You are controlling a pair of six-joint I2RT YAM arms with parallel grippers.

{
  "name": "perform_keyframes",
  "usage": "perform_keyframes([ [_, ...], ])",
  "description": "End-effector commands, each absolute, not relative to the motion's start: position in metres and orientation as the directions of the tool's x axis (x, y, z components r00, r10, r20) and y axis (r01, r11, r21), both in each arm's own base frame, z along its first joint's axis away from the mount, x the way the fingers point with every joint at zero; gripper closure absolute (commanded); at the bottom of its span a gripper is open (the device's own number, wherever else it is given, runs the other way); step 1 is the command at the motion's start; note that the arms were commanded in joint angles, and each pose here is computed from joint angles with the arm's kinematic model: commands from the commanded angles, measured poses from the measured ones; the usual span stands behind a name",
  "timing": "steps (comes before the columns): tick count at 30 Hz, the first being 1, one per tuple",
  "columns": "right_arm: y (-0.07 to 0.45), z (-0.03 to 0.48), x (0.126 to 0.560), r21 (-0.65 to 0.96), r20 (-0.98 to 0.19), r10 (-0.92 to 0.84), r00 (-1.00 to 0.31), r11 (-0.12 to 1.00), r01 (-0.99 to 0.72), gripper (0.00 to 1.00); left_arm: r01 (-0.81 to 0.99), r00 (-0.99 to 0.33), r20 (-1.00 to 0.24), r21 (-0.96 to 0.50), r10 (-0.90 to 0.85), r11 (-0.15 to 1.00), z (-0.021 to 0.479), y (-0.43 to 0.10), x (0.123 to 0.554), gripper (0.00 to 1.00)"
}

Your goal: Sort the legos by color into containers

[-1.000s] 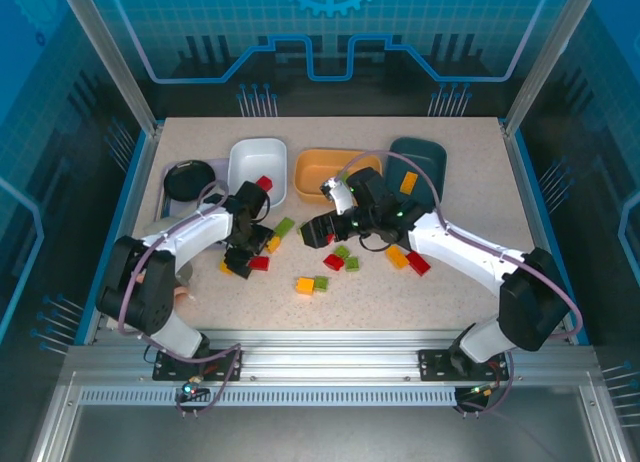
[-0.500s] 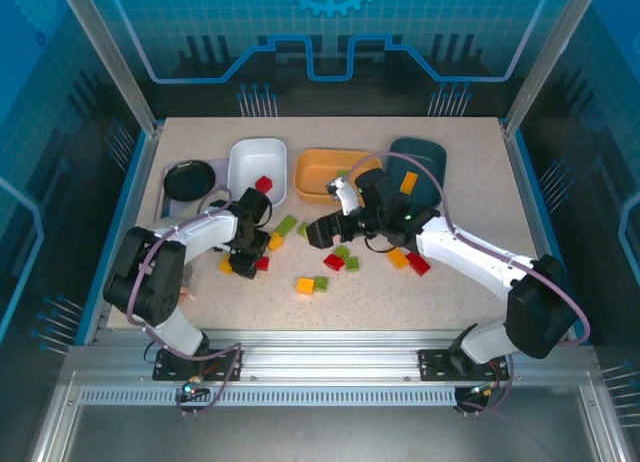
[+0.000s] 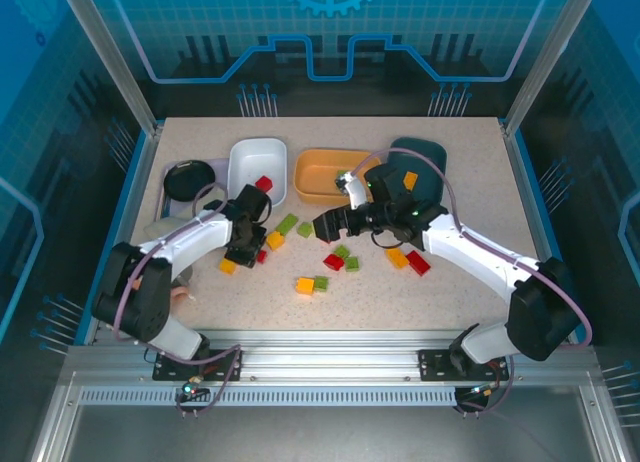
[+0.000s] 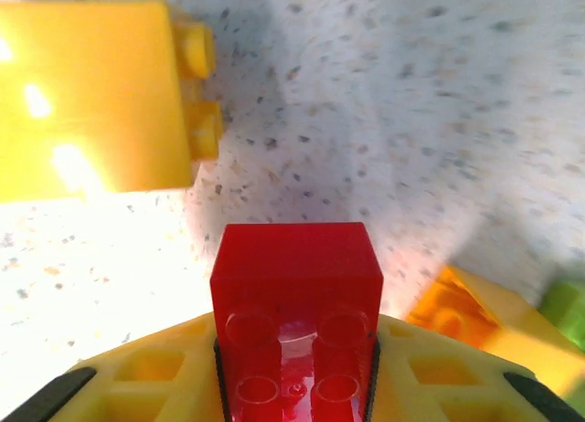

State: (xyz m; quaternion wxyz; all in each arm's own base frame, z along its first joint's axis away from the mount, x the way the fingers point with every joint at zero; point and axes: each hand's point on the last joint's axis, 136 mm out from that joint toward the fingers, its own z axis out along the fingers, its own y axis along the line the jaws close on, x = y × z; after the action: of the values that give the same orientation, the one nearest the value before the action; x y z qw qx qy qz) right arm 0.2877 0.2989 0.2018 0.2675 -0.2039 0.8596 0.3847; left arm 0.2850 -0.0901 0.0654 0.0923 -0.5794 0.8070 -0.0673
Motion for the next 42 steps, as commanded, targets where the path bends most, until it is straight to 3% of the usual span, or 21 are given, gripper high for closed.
perform_keyframes([
  [1, 0.288, 0.241, 0.310, 0.572, -0.663, -0.023, -0.749, 0.630, -0.526, 0.06, -0.846, -0.413, -0.215, -0.268, -0.885, 0.460, 0.116, -0.078, 0.314, 0.65],
  [4, 0.287, 0.258, 0.330, 0.584, -0.699, 0.068, -0.712, 0.630, -0.512, 0.05, -0.797, -0.476, -0.241, -0.287, -0.845, 0.531, 0.135, -0.079, 0.351, 0.64],
  [10, 0.290, 0.285, 0.377, 0.612, -0.734, 0.221, -0.642, 0.626, -0.484, 0.04, -0.718, -0.503, -0.265, -0.401, -0.823, 0.568, 0.144, -0.077, 0.449, 0.65],
  [15, 0.285, 0.295, 0.405, 0.635, -0.714, 0.270, -0.647, 0.640, -0.433, 0.04, -0.682, -0.543, -0.241, -0.432, -0.804, 0.590, 0.126, -0.078, 0.522, 0.64],
  [20, 0.276, 0.288, 0.410, 0.614, -0.705, 0.238, -0.668, 0.677, -0.406, 0.04, -0.697, -0.556, -0.201, -0.416, -0.807, 0.584, 0.088, -0.077, 0.563, 0.62],
  [23, 0.266, 0.275, 0.406, 0.599, -0.692, 0.221, -0.687, 0.707, -0.376, 0.04, -0.713, -0.558, -0.175, -0.399, -0.811, 0.577, 0.072, -0.076, 0.569, 0.56],
  [30, 0.216, 0.234, 0.376, 0.438, -0.661, 0.126, -0.739, 0.865, -0.244, 0.05, -0.694, -0.569, -0.152, -0.439, -0.808, 0.571, 0.092, -0.085, 0.569, 0.28],
  [34, 0.166, 0.181, 0.338, 0.229, -0.513, 0.005, -0.858, 0.964, -0.132, 0.09, -0.644, -0.592, -0.182, -0.478, -0.785, 0.597, 0.136, -0.098, 0.550, 0.20],
  [42, 0.139, 0.117, 0.284, 0.040, -0.204, -0.267, -0.942, 0.959, -0.280, 0.14, -0.390, -0.777, -0.229, -0.557, -0.587, 0.733, 0.185, -0.177, 0.445, 0.09],
])
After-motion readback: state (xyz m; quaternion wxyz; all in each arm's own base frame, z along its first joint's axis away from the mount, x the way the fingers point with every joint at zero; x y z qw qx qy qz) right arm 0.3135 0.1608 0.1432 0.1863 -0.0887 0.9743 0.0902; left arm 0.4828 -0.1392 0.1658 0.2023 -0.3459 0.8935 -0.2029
